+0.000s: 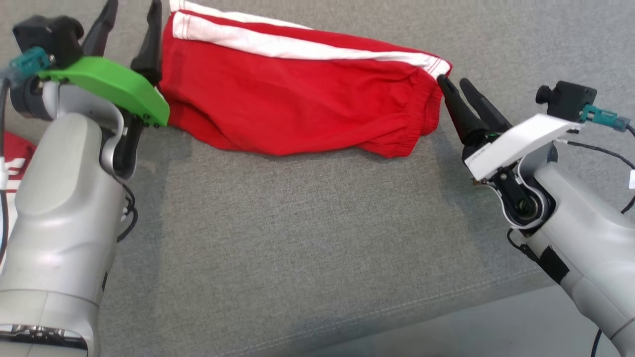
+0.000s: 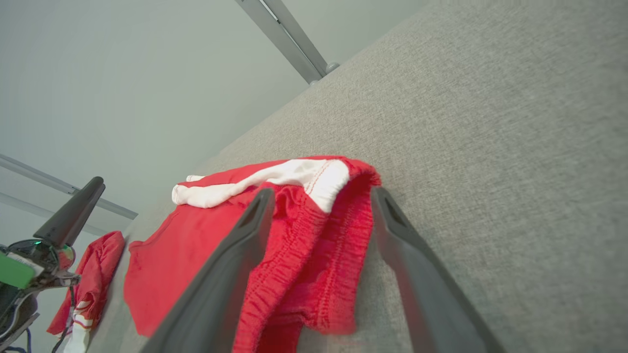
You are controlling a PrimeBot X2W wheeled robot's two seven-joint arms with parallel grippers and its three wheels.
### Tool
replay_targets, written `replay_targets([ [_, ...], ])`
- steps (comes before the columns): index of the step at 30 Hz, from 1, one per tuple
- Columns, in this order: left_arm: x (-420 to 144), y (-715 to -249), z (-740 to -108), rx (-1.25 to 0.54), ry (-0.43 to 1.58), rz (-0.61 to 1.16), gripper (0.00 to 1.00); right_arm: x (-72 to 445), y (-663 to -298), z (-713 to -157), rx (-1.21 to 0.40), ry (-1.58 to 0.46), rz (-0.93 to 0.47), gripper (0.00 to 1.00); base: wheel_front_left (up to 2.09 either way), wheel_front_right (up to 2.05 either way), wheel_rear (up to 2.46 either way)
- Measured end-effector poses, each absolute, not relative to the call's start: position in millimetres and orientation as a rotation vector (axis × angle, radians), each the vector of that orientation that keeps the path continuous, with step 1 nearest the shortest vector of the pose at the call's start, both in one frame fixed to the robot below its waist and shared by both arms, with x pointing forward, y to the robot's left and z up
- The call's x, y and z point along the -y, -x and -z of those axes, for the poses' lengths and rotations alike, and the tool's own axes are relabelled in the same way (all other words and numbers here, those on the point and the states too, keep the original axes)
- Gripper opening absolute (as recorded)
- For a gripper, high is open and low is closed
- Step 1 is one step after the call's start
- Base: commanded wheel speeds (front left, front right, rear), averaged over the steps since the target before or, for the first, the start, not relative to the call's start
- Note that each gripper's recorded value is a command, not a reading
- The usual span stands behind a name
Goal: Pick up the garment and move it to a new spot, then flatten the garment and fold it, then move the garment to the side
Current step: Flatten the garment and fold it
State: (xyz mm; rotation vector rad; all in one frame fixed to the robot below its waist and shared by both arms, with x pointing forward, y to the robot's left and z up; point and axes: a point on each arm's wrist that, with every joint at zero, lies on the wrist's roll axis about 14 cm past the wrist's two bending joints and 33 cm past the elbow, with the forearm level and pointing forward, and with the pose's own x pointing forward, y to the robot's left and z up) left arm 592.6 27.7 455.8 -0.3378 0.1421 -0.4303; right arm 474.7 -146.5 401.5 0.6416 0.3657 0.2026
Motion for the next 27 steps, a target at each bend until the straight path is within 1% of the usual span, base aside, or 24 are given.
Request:
replay_targets([
  [5,-28.0,-570.8,-465.8,-0.133,0.31,0.449,1.0,152.5,-467.5,-419.5,-0.324,-0.604,-0.209,1.0,0.0,0.0,0.0],
  [10,-29.7,-545.1,-484.3,-0.098,0.319,0.457,1.0,173.7,-463.2,-450.7,-0.231,-0.529,-0.196,1.0,0.0,0.0,0.0],
  [13,-33.3,-536.5,-487.1,-0.098,0.325,0.45,1.0,177.8,-458.7,-458.6,-0.207,-0.506,-0.194,1.0,0.0,0.0,0.0],
  [19,-40.5,-513.3,-502.2,-0.07,0.336,0.442,1.0,203.8,-447.8,-485.1,-0.122,-0.437,-0.16,1.0,0.0,0.0,0.0],
  [24,-55.2,-498.5,-508.2,-0.052,0.342,0.412,1.0,212.0,-443.4,-507.2,-0.049,-0.363,-0.152,1.0,0.0,0.0,0.0],
  [27,-68.0,-491.1,-515.2,-0.023,0.363,0.381,1.0,214.0,-440.4,-518.5,-0.004,-0.351,-0.131,1.0,0.0,0.0,0.0],
])
